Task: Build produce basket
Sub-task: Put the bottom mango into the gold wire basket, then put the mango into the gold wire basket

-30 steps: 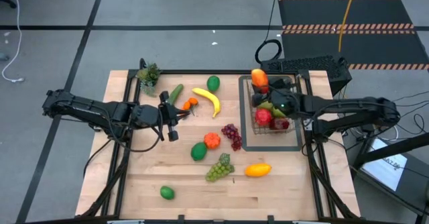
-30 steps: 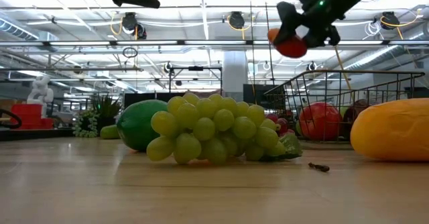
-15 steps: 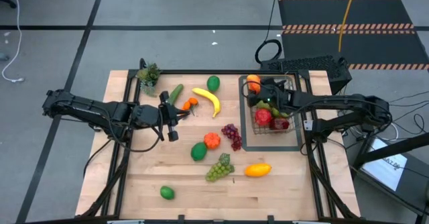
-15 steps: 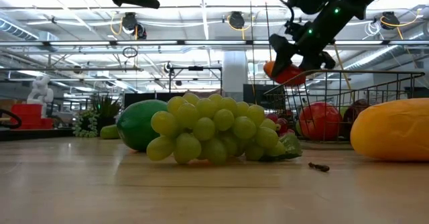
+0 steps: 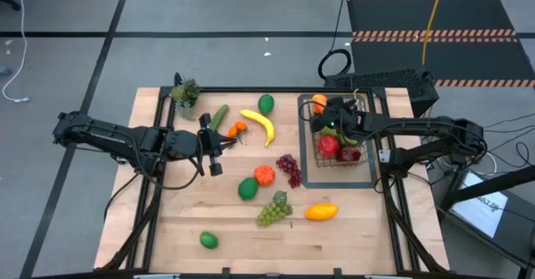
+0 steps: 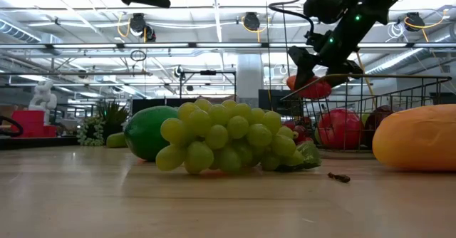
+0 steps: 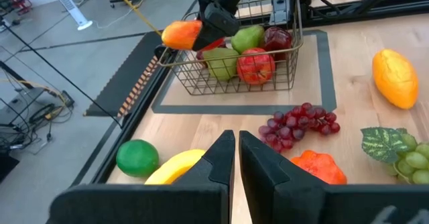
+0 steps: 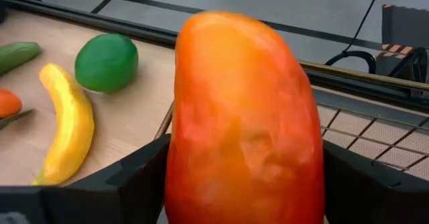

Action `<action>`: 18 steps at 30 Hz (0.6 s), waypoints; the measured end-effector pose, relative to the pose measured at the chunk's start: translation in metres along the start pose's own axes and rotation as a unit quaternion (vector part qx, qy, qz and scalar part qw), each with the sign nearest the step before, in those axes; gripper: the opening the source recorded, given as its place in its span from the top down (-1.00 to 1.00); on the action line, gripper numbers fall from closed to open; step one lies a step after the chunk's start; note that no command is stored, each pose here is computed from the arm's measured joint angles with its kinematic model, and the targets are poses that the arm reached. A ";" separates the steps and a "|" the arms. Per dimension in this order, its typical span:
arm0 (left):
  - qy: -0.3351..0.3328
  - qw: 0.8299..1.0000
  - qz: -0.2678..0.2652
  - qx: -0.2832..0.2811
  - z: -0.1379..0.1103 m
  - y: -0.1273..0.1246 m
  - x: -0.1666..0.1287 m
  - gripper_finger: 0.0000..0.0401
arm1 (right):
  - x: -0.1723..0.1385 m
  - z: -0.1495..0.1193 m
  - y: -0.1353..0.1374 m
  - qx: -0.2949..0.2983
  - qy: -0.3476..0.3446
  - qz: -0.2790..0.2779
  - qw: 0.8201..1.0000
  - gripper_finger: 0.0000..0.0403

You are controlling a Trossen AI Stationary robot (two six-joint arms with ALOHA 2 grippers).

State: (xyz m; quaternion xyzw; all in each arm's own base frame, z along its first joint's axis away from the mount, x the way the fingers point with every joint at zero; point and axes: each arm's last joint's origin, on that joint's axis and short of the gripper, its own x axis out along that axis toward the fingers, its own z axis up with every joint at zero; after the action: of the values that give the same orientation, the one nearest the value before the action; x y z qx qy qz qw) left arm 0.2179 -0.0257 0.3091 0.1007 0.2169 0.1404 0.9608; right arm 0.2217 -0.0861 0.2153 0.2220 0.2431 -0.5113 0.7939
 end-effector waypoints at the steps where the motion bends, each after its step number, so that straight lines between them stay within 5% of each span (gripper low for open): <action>1: -0.002 1.000 0.000 -0.001 0.000 0.000 0.000 0.87 | 0.000 0.000 0.000 -0.001 0.000 0.000 1.000 -0.61; 8: -0.004 1.000 0.000 -0.002 0.001 0.000 0.000 0.87 | 0.000 -0.001 -0.001 -0.013 0.003 -0.003 1.000 -0.94; 12: -0.004 1.000 0.000 -0.002 0.001 0.000 0.000 0.87 | -0.002 0.001 -0.001 -0.012 0.004 0.007 1.000 -0.96; 18: -0.004 1.000 0.000 0.000 0.001 0.000 0.000 0.87 | -0.018 0.012 0.002 -0.001 0.000 0.106 0.994 -0.95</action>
State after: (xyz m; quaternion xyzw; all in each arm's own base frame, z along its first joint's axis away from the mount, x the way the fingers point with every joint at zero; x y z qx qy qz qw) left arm 0.2182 -0.0257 0.3100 0.1017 0.2129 0.1402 0.9616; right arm 0.2191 -0.0794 0.2360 0.2453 0.2186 -0.4239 0.8440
